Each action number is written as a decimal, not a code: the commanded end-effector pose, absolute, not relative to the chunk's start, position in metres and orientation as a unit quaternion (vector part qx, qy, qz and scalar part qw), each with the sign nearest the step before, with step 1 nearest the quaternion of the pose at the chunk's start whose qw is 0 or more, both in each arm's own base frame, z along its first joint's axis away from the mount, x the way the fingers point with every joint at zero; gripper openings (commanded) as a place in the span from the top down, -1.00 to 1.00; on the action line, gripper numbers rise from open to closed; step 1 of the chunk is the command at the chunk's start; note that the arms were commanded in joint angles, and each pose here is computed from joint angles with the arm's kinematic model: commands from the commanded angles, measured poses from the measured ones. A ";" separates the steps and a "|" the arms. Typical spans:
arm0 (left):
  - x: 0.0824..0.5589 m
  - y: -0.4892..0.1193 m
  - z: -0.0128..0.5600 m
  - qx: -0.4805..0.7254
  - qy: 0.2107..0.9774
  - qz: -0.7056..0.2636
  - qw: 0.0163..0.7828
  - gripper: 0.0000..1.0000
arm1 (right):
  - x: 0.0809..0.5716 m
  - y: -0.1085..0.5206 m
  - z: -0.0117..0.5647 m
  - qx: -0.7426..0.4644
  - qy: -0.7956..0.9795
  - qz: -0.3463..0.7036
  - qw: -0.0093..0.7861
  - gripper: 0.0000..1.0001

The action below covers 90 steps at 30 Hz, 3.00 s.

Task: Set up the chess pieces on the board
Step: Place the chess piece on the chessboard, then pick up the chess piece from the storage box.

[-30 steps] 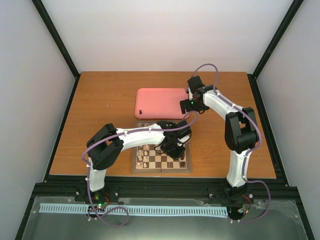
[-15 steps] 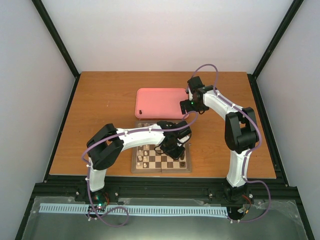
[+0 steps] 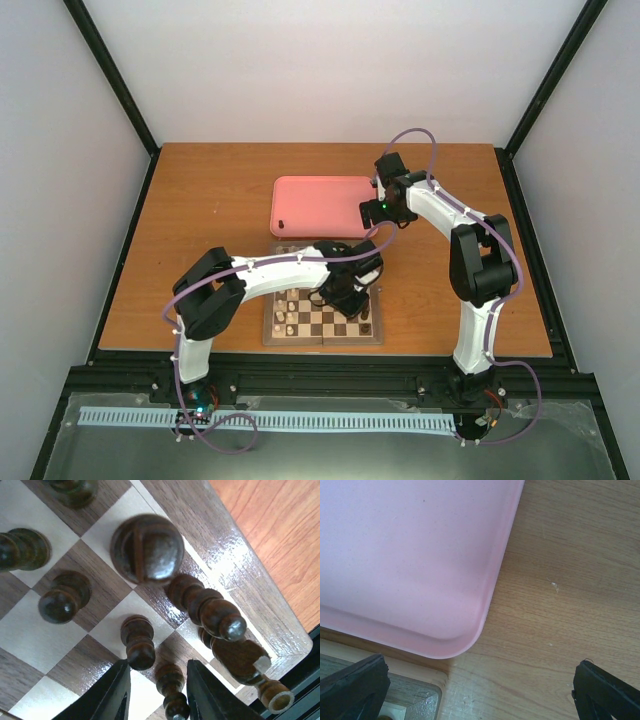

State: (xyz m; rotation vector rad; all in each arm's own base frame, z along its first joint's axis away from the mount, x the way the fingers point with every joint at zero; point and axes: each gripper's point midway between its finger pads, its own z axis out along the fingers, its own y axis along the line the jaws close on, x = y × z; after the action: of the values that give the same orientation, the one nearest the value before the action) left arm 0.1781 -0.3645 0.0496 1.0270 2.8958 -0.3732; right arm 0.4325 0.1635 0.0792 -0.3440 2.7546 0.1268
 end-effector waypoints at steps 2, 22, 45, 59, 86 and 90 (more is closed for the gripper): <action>0.183 -0.378 0.085 0.358 0.921 -0.141 0.065 0.25 | 0.437 0.167 0.087 -0.127 0.972 0.050 0.189 -1.00; 0.185 -0.327 0.110 0.310 0.940 -0.116 0.078 0.16 | 0.436 0.168 0.099 -0.120 0.971 0.055 0.199 -1.00; 0.180 -0.331 0.060 0.309 0.946 -0.095 0.021 0.16 | 0.430 0.163 0.097 -0.119 0.972 0.049 0.197 -1.00; 0.185 -0.346 0.057 0.321 0.942 -0.101 0.016 0.16 | 0.429 0.162 0.089 -0.123 0.973 0.046 0.191 -1.00; 0.238 -0.302 0.121 0.283 0.953 -0.053 0.096 0.05 | 0.430 0.165 0.096 -0.125 0.972 0.055 0.193 -1.00; 0.286 -0.281 0.140 0.243 0.960 -0.053 0.126 0.05 | 0.431 0.167 0.103 -0.123 0.971 0.062 0.195 -1.00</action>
State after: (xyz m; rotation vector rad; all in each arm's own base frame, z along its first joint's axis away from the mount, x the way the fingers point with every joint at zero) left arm 0.2375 -0.3047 0.1046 0.8214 2.8725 -0.1834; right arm 0.4263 0.1635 0.0759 -0.3488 2.7734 0.1405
